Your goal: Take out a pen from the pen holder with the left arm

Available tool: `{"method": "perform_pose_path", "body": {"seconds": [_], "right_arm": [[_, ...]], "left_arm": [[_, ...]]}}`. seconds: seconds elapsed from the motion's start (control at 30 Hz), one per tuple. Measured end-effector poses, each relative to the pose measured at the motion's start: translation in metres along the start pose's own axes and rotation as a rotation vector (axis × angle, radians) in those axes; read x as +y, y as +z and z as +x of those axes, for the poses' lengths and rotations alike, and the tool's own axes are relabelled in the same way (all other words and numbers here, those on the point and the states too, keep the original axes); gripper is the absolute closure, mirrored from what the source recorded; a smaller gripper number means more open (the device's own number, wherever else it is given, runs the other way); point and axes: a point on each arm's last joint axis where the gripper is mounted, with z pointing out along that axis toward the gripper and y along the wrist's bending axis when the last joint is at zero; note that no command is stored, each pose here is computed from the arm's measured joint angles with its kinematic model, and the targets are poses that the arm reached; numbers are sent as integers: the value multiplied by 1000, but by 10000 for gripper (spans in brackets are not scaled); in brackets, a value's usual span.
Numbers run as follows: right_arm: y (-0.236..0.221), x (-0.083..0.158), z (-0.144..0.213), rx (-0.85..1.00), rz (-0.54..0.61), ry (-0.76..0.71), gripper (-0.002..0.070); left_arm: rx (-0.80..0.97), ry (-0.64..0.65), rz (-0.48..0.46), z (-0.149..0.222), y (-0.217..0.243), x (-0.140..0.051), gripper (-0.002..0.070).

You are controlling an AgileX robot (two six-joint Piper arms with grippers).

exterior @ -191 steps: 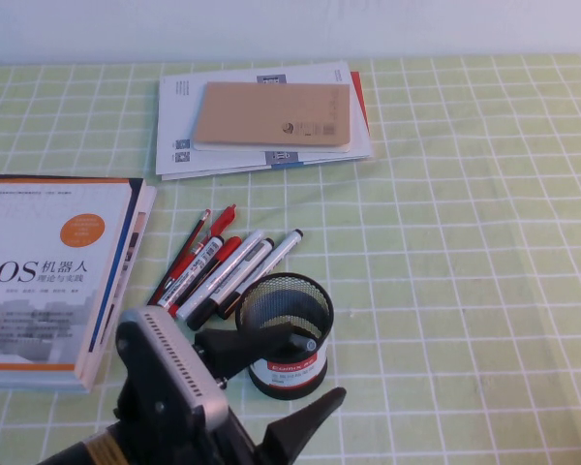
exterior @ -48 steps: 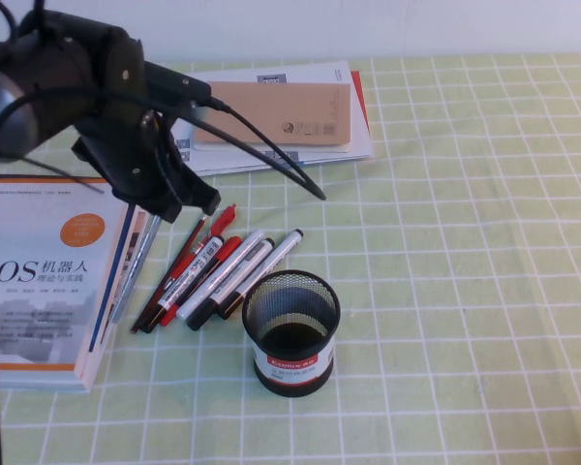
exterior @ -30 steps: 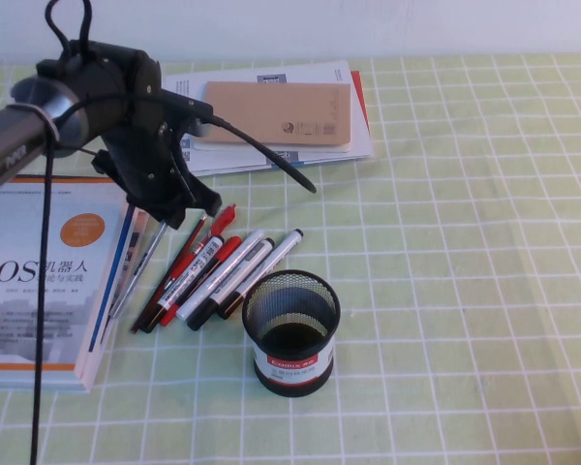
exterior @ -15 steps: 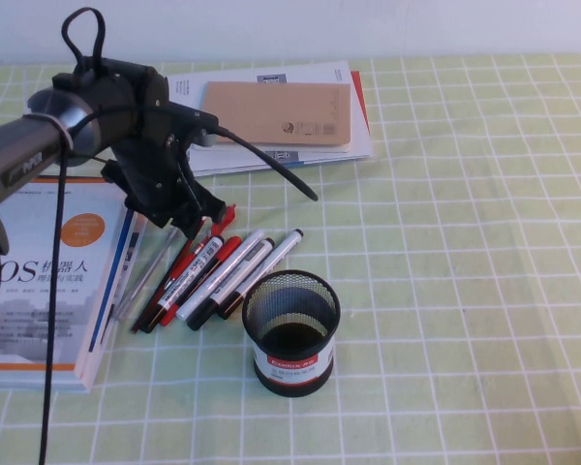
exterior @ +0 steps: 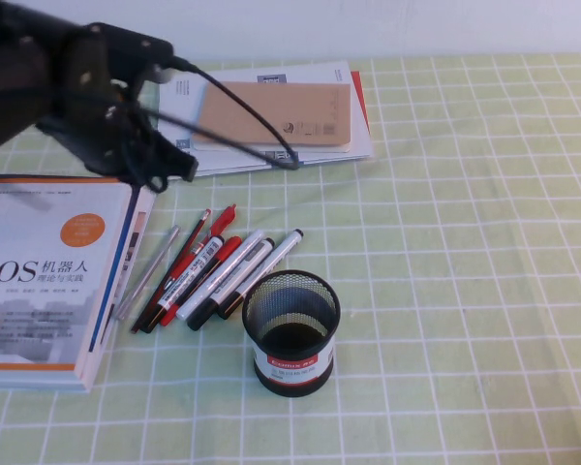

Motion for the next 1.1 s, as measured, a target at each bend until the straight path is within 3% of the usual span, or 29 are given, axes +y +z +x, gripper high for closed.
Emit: {"method": "perform_pose_path", "body": {"seconds": [0.13, 0.4, 0.63, 0.83, 1.1], "right_arm": [[0, 0, 0, 0, 0, 0, 689], [0, 0, 0, 0, 0, 0, 689], [0, 0, 0, 0, 0, 0, 688], [0, 0, 0, 0, 0, 0, 689], [0, 0, 0, 0, 0, 0, 689]], "left_arm": [[-74, -37, 23, 40, -41, -3, 661], [-319, -156, 35, 134, -123, -4, 675], [-470, -235, 46, 200, -152, -9, 675], [-479, -220, 17, 230, -148, -11, 675], [-454, -264, 15, 237, -147, -10, 675]]}}
